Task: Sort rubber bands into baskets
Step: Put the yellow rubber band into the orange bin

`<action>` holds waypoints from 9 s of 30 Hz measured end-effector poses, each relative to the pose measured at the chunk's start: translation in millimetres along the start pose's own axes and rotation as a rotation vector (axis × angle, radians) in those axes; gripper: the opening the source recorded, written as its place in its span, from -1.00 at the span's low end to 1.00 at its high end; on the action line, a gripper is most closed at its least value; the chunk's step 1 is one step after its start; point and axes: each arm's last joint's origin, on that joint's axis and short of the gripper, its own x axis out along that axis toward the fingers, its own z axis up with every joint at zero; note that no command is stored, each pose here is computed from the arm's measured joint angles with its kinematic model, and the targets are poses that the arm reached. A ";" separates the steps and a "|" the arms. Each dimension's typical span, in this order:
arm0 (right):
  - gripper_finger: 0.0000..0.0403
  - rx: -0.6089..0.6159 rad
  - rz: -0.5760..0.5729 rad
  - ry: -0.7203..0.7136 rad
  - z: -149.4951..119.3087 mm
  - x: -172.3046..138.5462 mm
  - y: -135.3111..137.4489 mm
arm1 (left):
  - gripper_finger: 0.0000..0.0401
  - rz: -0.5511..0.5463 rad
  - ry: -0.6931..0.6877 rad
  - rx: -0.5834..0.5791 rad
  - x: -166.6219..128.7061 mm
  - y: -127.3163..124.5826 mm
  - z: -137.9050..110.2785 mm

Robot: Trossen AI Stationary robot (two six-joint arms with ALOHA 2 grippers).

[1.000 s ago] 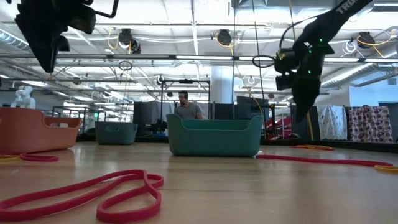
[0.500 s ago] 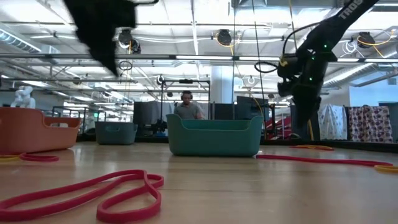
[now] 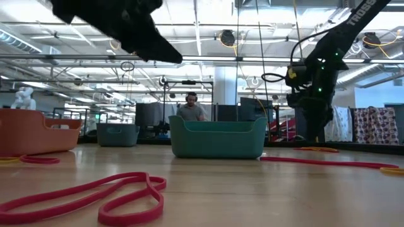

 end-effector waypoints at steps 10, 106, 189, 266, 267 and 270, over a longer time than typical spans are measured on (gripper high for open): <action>-0.37 0.009 0.019 0.053 -0.4 11.8 0.1 | -0.63 0.047 -0.396 0.016 -12.1 20.1 -25.3; -1.00 0.093 -0.025 -0.322 -9.7 -113.7 20.0 | -0.63 -0.083 -0.354 0.011 -9.8 31.3 -40.8; -1.00 -0.458 0.664 -0.323 -8.2 -85.7 71.6 | 0.03 -0.042 -0.241 0.253 215.0 116.8 61.7; -0.98 -0.607 0.148 -0.323 7.7 -68.7 103.7 | -0.95 0.091 -0.023 0.240 134.7 140.9 106.0; -0.99 -0.592 0.122 -0.311 7.2 -68.3 101.9 | -0.95 0.105 0.007 0.246 134.6 142.2 103.2; -0.99 -0.557 0.044 -0.288 6.8 -67.7 96.7 | -0.94 0.138 0.077 0.242 133.1 146.8 97.2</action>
